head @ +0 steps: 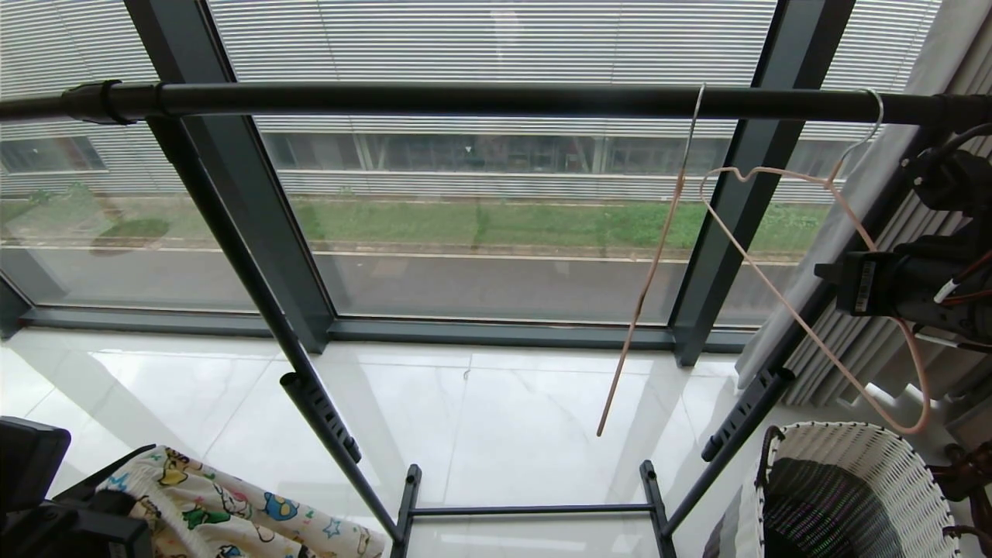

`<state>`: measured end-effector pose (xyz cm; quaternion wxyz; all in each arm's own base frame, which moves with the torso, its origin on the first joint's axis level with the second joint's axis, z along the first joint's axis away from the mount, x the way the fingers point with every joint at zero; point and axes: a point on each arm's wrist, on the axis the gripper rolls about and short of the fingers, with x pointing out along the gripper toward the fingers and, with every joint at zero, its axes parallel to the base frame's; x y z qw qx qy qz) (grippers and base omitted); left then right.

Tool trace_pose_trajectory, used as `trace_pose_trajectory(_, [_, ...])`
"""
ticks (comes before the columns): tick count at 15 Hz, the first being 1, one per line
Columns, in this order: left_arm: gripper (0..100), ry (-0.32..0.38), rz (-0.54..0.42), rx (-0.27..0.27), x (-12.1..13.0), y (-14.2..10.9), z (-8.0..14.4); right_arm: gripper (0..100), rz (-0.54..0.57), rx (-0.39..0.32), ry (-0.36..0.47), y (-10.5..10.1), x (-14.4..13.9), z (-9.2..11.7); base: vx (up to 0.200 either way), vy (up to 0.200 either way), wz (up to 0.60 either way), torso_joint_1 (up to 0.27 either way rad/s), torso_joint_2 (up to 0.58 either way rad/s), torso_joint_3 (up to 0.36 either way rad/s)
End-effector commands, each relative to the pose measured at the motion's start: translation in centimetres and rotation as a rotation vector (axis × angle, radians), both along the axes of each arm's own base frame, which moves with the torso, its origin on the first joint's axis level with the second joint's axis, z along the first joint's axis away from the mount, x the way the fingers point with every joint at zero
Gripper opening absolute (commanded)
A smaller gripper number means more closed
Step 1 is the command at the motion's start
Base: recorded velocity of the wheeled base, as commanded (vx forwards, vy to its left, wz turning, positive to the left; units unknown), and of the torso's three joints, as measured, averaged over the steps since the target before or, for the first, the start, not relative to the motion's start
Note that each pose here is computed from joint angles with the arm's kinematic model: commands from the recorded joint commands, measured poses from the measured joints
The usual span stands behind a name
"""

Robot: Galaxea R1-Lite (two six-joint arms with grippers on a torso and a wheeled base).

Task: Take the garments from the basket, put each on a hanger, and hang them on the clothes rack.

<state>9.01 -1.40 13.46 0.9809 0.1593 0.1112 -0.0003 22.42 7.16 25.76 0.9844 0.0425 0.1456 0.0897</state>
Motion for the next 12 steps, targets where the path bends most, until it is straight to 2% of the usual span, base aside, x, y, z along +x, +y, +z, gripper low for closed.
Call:
trace_pose_trajectory(1, [0, -0.004, -0.002, 0.0, -0.1, 0.0, 0.0, 0, 0.0, 0.001, -0.004, 0.0, -0.1, 0.1, 0.0, 0.0, 0.0, 0.0, 0.0, 0.0])
trace_pose_trajectory(12, [0, -0.013, -0.002, 0.004, -0.6, 0.1, -0.3, 0, -0.028, 0.016, -0.147, -1.0, -2.8, 2.7, 0.0, 0.0, 0.0, 0.0, 0.0, 0.0])
